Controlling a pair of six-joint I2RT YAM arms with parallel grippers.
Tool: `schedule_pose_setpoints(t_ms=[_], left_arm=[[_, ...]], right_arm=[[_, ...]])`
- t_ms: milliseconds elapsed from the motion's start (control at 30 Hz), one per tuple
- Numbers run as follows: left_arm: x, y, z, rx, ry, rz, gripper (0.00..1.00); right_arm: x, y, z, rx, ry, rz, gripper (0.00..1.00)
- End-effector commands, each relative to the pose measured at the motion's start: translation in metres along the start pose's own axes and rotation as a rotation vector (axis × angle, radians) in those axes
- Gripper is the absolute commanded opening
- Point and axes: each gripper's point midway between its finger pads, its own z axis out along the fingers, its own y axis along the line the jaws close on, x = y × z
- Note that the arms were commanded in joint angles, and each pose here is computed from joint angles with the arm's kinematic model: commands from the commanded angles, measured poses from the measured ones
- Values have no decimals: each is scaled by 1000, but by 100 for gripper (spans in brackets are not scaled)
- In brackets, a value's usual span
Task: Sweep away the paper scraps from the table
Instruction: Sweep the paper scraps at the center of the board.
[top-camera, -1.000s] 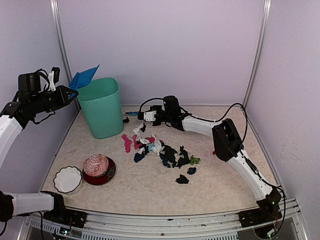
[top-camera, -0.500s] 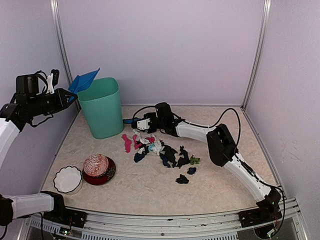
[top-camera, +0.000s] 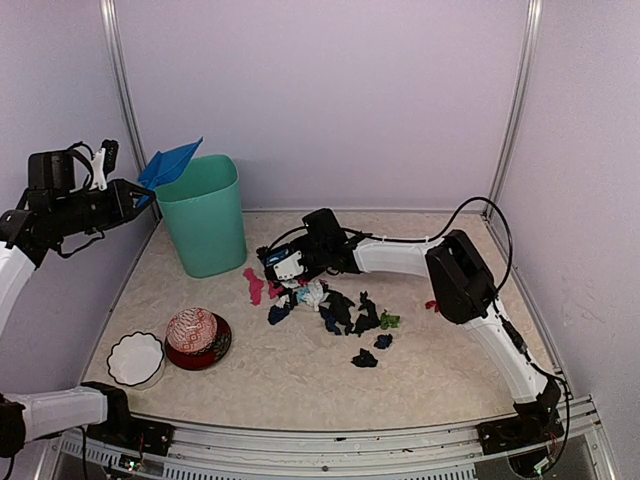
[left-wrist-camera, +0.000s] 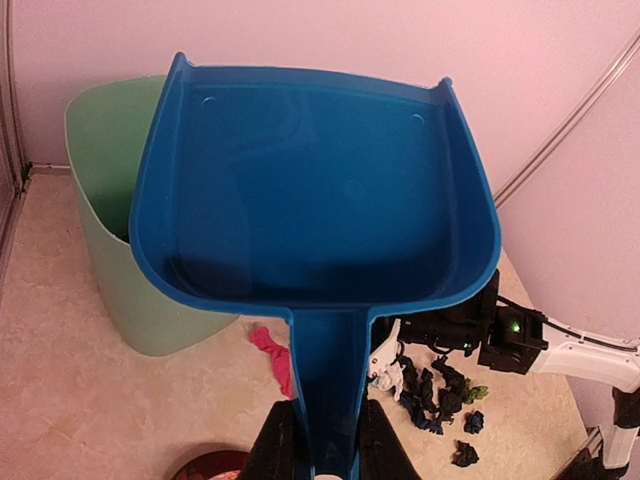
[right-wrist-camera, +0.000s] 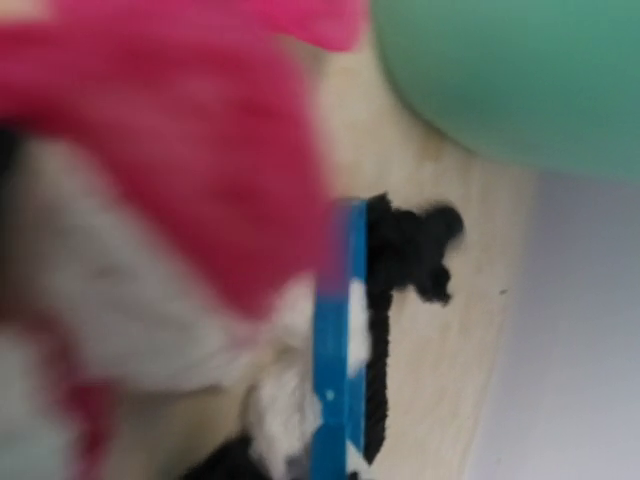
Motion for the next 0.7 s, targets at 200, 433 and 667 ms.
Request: schedule_pose_setpoints(t_ms=[200, 433, 667], left_arm=[[2, -8, -1, 33, 17, 20, 0], [-1, -10, -2, 37, 11, 25, 0], [-2, -11, -5, 29, 17, 35, 0]], right_arm=[[-28, 54, -113, -286, 39, 64, 0], [-33, 10, -183, -113, 56, 146, 0], [-39, -30, -228, 3, 46, 191, 0]])
